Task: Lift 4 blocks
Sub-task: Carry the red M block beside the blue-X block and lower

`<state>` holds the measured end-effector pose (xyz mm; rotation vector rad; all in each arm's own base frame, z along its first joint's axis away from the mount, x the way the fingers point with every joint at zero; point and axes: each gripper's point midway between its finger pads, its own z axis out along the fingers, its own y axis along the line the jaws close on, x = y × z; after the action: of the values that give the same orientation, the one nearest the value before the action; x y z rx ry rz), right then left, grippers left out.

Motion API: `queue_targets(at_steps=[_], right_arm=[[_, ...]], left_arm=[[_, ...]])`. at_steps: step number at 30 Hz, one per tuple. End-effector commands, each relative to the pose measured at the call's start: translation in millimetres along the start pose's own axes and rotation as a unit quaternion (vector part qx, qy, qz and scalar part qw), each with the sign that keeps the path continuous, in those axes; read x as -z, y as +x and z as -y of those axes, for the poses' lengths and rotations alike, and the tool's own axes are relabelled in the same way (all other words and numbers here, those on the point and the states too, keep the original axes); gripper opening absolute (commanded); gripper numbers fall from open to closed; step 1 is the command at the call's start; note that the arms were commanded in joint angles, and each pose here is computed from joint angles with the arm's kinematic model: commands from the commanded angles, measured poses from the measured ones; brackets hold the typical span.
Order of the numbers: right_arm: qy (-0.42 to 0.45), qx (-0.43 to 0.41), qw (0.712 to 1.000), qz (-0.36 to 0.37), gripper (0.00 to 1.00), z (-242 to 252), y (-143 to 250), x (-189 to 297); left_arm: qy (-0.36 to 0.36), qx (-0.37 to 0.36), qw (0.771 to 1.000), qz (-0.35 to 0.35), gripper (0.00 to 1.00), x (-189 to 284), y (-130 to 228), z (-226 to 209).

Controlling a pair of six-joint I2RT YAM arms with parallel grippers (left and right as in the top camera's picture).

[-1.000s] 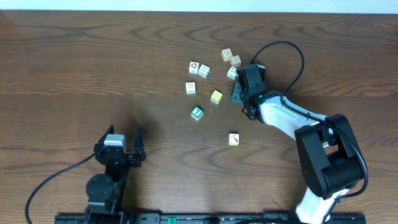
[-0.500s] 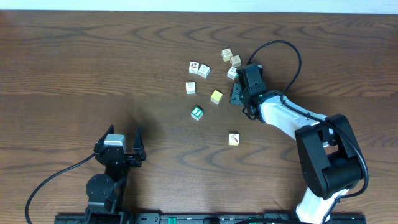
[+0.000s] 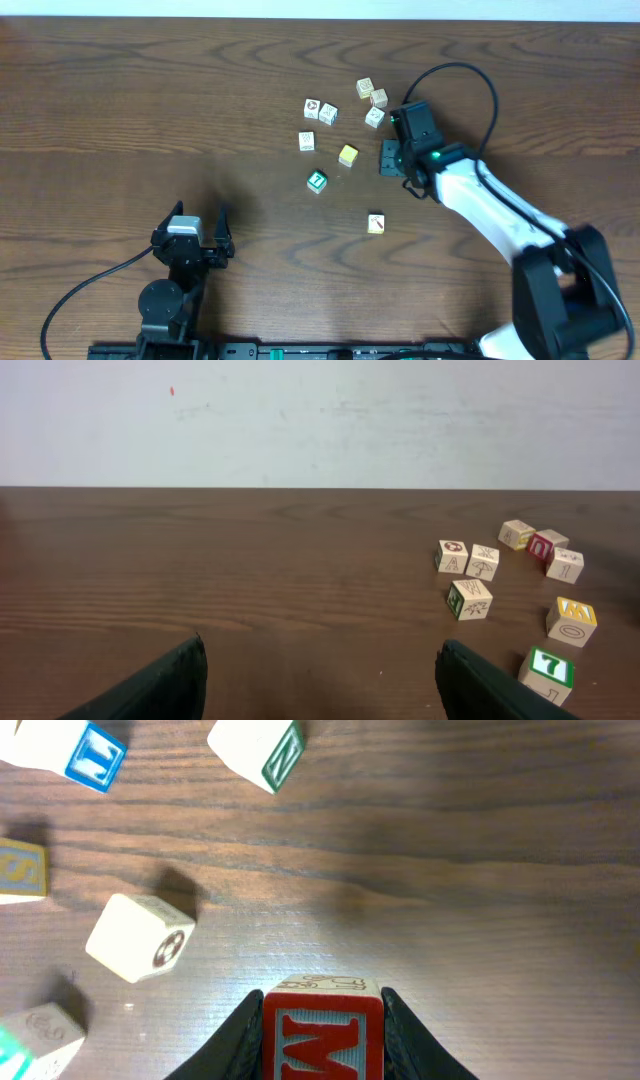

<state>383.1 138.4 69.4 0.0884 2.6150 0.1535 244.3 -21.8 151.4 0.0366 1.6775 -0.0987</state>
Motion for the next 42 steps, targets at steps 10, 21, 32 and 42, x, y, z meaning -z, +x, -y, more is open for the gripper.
queue_targets(at_steps=[10,21,32,42], right_arm=[[0.07,0.053,0.996,-0.026,0.08,38,21,69],[0.047,0.029,0.993,-0.103,0.05,40,95,38],[0.023,0.039,0.993,-0.11,0.07,12,124,32],[0.013,0.026,0.995,-0.096,0.08,2,121,31]], left_arm=[[-0.008,0.002,1.0,-0.026,0.73,0,15,-3],[-0.008,0.002,1.0,-0.026,0.73,0,15,-3],[-0.008,0.002,1.0,-0.026,0.73,0,15,-3],[-0.008,0.002,1.0,-0.026,0.73,0,15,-3]])
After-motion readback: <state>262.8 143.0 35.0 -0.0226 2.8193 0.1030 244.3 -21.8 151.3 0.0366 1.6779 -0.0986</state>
